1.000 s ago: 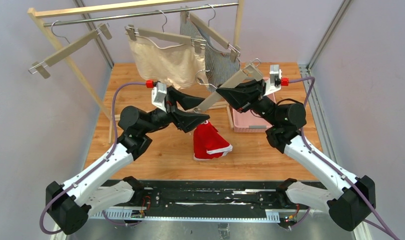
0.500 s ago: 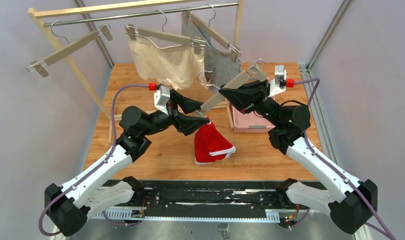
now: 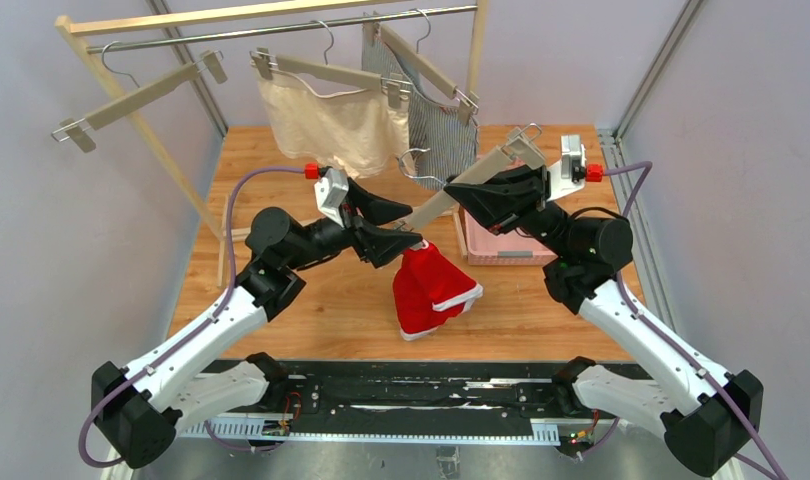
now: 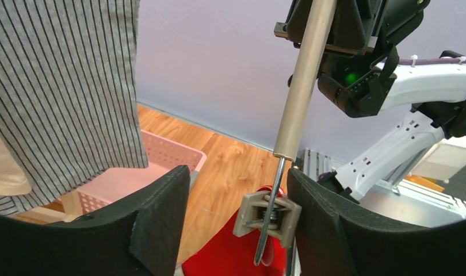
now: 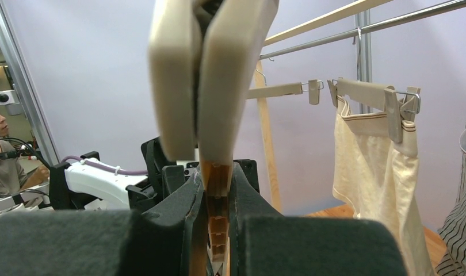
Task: Remove the underwear clipped to the hanger
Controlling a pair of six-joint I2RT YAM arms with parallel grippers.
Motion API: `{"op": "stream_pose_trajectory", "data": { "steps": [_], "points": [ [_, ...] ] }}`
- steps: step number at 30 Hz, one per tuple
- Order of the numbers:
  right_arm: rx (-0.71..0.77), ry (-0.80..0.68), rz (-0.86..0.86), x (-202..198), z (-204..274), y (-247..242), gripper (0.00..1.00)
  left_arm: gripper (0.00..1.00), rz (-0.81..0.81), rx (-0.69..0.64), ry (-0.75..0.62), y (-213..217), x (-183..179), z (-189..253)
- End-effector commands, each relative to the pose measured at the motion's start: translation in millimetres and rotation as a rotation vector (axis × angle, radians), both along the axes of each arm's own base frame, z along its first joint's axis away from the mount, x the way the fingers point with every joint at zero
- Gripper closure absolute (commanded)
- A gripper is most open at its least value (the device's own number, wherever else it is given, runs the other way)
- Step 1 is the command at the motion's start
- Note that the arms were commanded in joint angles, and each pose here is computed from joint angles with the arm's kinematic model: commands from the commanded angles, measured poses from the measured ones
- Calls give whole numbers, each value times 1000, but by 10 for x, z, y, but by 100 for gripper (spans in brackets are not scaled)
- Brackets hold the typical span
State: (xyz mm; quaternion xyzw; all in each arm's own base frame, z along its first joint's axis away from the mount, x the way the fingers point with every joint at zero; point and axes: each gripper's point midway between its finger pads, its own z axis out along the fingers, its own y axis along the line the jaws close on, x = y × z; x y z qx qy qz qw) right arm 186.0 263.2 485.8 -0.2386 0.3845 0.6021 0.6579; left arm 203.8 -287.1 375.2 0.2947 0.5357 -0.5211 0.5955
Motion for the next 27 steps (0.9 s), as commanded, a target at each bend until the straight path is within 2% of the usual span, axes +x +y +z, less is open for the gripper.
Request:
{"op": "stream_pose_trajectory", "data": {
  "steps": [1, 2, 6, 7, 8, 10, 11, 14, 15, 17, 21, 27],
  "points": [
    [51, -56, 27, -157, 166, -73, 99, 37, -30, -26, -38, -27, -42, 151],
    [49, -51, 25, -142, 155, -69, 99, 45, -46, -31, -47, -34, -73, 180],
    [49, -34, 9, -82, 116, -56, 99, 93, -88, -26, -47, -69, -123, 196],
    [46, -31, 8, -66, 105, -48, 99, 99, -90, -24, -43, -74, -121, 182],
    [45, -30, 10, -62, 102, -42, 99, 100, -95, -22, -46, -78, -130, 179],
    [40, -26, 10, -46, 87, -27, 99, 100, -98, -21, -60, -73, -142, 196],
    [35, -26, 11, -40, 77, -20, 99, 96, -90, -23, -70, -62, -140, 221],
    [25, -24, 17, -29, 64, 3, 99, 50, -64, -39, -99, -22, -135, 341],
    [21, -22, 20, -27, 54, 13, 99, 46, -59, -45, -107, -12, -135, 381],
    [14, -18, 26, -19, 37, 30, 99, 43, -56, -54, -123, -2, -142, 462],
    [0, -9, 37, -9, 1, 70, 100, 43, -91, -58, -146, -33, -184, 581],
    [7, -18, 36, -11, 30, 78, 99, 49, -146, -33, -101, -129, -176, 474]
  ]
}}
